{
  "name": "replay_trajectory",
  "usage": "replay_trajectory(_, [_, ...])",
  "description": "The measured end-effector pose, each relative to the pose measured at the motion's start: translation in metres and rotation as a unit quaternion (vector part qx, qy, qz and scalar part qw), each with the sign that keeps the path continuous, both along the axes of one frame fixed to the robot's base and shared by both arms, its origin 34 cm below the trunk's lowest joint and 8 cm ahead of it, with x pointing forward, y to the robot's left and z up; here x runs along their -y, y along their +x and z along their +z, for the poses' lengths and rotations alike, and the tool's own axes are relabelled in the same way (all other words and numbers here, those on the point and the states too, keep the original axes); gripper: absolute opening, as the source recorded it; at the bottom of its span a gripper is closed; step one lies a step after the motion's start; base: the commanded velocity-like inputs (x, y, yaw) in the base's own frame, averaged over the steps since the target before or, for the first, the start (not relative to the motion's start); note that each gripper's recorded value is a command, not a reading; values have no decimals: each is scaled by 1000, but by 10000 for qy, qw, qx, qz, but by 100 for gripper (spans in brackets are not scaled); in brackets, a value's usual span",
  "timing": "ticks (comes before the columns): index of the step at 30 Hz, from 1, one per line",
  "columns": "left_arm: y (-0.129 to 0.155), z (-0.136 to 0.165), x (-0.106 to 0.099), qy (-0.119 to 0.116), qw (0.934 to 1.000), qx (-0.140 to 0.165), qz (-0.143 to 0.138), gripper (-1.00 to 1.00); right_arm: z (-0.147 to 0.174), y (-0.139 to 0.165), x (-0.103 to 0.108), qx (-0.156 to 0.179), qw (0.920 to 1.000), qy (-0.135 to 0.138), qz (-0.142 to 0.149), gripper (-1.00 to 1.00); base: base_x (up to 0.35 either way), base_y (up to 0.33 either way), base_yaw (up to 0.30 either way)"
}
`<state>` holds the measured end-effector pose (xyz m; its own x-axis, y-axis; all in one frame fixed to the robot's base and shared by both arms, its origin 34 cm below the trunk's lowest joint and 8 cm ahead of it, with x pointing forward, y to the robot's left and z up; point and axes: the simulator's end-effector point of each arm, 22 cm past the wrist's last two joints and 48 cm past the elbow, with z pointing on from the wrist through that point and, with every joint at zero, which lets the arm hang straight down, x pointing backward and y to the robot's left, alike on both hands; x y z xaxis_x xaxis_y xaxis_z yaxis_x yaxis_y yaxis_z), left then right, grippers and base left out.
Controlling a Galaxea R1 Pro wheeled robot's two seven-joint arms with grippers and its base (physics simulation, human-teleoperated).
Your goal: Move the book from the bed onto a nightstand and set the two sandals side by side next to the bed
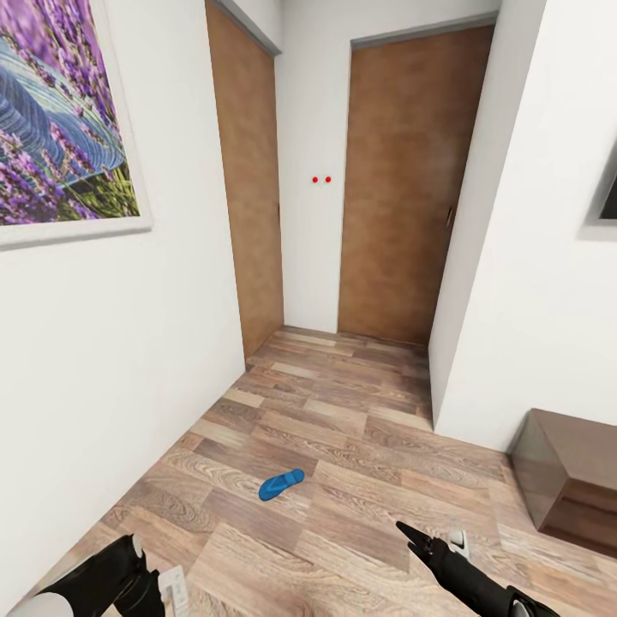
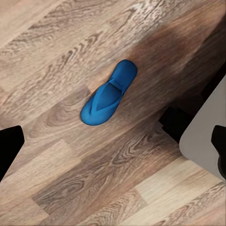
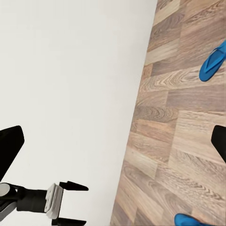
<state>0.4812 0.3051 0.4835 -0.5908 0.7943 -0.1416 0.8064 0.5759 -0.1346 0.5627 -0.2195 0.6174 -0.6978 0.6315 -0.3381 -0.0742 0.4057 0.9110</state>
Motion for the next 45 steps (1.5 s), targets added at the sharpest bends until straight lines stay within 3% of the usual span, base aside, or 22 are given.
replay_trajectory(45, [-8, -89, -3, -2, 9999, 121, 43, 100, -86, -14, 0, 103, 9999, 95, -26, 100, 0, 0, 0])
